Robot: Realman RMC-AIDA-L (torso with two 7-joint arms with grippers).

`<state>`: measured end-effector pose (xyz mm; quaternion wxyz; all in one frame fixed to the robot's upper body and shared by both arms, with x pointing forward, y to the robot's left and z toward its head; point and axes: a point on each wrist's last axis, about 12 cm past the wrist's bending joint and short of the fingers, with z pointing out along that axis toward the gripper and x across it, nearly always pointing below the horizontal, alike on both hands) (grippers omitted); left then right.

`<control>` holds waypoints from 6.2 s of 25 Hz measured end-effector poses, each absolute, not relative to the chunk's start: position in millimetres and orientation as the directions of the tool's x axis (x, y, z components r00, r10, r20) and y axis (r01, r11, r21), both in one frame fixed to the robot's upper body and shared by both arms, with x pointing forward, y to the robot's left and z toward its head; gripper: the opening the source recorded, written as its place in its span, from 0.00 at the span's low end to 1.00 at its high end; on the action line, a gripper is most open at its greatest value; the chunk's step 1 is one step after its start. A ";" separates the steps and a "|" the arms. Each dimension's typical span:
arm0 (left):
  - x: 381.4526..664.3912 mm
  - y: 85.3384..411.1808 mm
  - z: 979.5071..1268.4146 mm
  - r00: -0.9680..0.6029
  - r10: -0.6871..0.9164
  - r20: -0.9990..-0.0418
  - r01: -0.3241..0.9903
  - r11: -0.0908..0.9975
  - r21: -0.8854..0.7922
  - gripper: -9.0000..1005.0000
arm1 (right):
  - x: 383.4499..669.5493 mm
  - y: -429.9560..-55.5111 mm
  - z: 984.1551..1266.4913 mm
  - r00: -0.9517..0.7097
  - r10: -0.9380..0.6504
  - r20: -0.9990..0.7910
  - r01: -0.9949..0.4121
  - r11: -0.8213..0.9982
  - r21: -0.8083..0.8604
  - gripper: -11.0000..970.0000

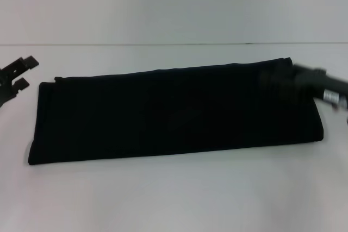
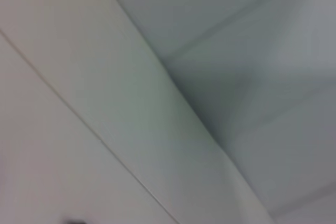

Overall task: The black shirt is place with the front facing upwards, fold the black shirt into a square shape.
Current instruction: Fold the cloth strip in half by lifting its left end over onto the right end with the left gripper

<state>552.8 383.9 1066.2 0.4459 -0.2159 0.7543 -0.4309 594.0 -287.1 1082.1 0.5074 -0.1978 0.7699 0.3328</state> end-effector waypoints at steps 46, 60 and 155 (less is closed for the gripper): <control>504.6 408.0 1050.4 -0.732 -0.679 -0.067 -0.361 0.469 -0.806 0.84 | 521.8 -266.1 1039.1 -0.165 -0.240 -0.957 -0.883 0.468 0.035 0.97; 533.9 384.1 1054.3 -0.768 -0.632 -0.099 -0.317 0.511 -0.799 0.83 | 520.8 -264.3 1037.9 -0.173 -0.232 -0.957 -0.884 0.465 0.047 0.97; 590.5 142.8 1092.4 -0.897 -0.303 -0.321 0.268 0.204 -0.942 0.04 | 564.1 -258.9 1031.8 -0.277 -0.185 -0.943 -0.704 0.707 0.068 0.96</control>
